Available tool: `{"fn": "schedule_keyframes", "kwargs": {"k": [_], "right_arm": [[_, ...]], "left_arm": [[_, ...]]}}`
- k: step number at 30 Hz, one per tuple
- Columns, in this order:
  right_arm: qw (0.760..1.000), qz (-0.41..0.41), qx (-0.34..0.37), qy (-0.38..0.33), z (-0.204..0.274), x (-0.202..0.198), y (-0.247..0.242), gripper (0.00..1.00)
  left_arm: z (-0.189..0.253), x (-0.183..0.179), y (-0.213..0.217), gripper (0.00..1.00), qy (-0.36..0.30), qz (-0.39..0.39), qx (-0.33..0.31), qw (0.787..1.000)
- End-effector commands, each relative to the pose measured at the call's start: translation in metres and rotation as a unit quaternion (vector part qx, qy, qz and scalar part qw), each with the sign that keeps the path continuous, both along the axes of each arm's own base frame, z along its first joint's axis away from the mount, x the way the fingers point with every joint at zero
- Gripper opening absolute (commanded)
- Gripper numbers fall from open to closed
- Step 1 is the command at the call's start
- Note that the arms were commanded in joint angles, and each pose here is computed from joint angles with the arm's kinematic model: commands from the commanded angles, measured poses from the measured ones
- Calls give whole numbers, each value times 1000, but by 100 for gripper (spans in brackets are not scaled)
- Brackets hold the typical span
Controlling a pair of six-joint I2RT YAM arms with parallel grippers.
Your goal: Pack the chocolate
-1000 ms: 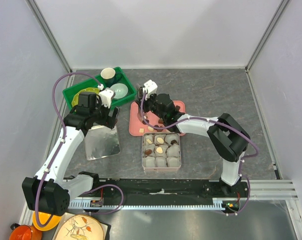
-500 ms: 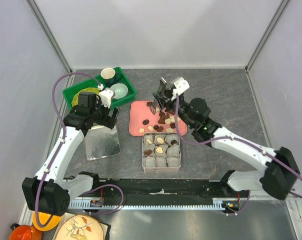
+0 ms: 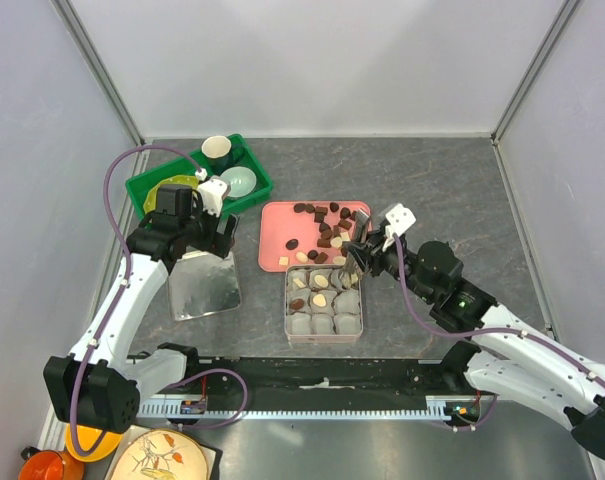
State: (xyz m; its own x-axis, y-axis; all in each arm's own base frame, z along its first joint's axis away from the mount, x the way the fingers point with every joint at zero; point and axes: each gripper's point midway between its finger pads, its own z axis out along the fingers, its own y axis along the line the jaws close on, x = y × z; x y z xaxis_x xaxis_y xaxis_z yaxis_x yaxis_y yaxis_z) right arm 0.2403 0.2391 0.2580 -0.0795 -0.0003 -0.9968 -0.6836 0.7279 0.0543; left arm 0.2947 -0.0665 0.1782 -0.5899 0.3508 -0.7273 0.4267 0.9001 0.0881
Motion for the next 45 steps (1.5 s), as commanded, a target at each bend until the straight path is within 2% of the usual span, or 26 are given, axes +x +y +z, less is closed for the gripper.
{"fn": "schedule_keyframes", "kwargs": {"k": [1,10,19,28,36,41,43,45], "right_arm": [[999,21,10,26,-7,-14,3,33],[997,58,5,46,-22,-23,23,34],[997,53,-5,55,-35,-22,26,45],[998,55,-5,43,-24,-21,28,51],[999,35,13,-5,19,-9,28,40],[997,-29,41,-66,62,21,24,33],[994,-45,40,-89,69,35,30,32],[994,-63,18,-89,57,56,38,32]], "left_arm": [[12,5,0,98,-21,-7,0,1000],[9,4,0,98,-16,-6,1,1000],[8,3,0,98,-17,-7,2,1000],[8,3,1,98,-18,-8,3,1000],[8,2,0,98,-18,-10,3,1000],[7,3,0,98,-15,-10,3,1000],[8,3,0,98,-18,-10,3,1000],[8,2,1,98,-17,-9,5,1000]]}}
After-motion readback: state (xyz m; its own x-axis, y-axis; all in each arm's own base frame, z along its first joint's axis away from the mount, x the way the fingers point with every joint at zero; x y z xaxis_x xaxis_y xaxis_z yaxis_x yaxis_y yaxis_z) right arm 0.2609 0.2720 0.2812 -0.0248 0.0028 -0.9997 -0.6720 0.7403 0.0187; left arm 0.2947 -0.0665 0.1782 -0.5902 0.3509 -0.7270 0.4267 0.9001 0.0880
